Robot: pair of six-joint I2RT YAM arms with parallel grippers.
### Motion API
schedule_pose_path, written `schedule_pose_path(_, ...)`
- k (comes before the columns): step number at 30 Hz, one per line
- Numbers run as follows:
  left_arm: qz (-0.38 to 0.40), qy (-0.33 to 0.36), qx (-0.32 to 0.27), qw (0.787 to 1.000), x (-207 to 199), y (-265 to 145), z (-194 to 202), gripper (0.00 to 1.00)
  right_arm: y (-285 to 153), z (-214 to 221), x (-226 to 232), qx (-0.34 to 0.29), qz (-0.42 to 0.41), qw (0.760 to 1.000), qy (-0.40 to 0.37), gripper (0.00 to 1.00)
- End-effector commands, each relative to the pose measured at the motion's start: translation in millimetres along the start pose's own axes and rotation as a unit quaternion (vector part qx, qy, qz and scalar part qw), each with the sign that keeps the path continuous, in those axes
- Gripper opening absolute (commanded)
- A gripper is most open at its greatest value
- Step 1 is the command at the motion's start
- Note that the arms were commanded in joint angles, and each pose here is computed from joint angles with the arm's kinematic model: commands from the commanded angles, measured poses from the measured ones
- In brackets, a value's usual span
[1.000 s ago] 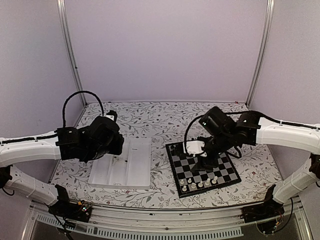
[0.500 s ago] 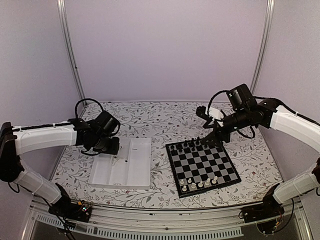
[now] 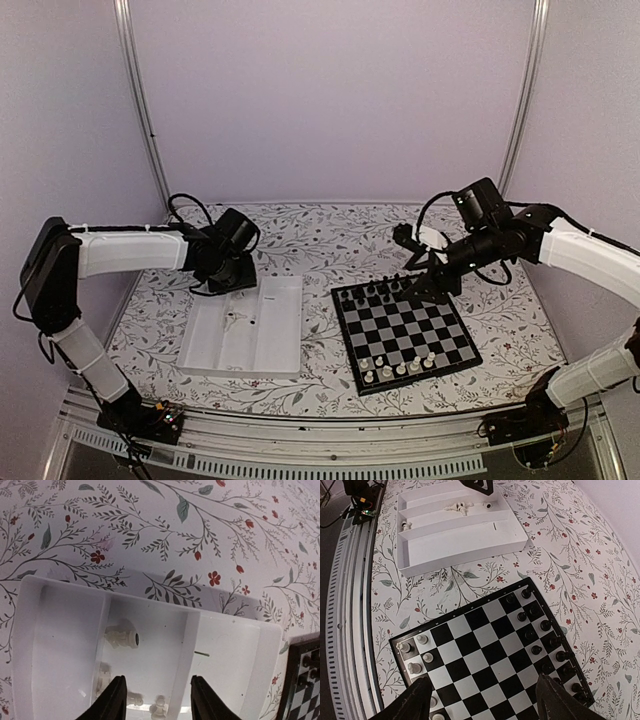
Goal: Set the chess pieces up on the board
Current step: Pick up the chess piece from the storage box.
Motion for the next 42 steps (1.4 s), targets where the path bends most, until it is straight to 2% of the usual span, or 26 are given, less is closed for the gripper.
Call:
schedule_pose_path(1, -0.013, -0.119, -0.016, 0.993, 3.6, 10.8, -10.1, 0.44, -6.7, 0.1, 8.1, -0.011, -0.008, 1.0, -0.003, 0.74)
schedule_pose_path(4, -0.018, -0.159, -0.017, 0.987, 7.6, 16.4, -7.4, 0.4, -6.5, 3.1, 10.2, -0.011, -0.01, 1.0, -0.003, 0.74)
schedule_pose_path(10, -0.04, -0.202, 0.001, 0.979, 16.6, 29.7, -1.7, 0.4, -5.6, 4.6, 11.6, -0.013, -0.014, 1.0, -0.003, 0.74)
schedule_pose_path(16, -0.067, -0.226, 0.038, 0.971, 21.9, 47.2, 6.8, 0.39, -1.0, 8.8, 12.0, -0.009, -0.02, 1.0, 0.0, 0.74)
schedule_pose_path(24, -0.078, -0.249, 0.042, 0.965, 29.0, 61.0, 6.2, 0.38, 3.3, 15.7, 14.5, -0.005, -0.027, 1.0, 0.004, 0.74)
schedule_pose_path(32, -0.082, -0.245, 0.055, 0.964, 29.5, 74.0, 6.5, 0.37, 8.1, 21.5, 16.4, -0.001, -0.035, 0.999, 0.006, 0.74)
schedule_pose_path(42, -0.078, -0.183, 0.075, 0.977, 25.0, 77.0, 11.3, 0.26, 9.2, 22.9, 17.8, 0.0, -0.041, 0.999, 0.009, 0.73)
Point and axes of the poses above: each gripper's point midway between its finger pads, its own y axis out along the fingers, its own x axis along the line the jaws close on, z = x × y, the point moved 4 cm from there along -y, back along the fingers, and after that the axes turned 6 degrees about y, right-handed, at the moved point
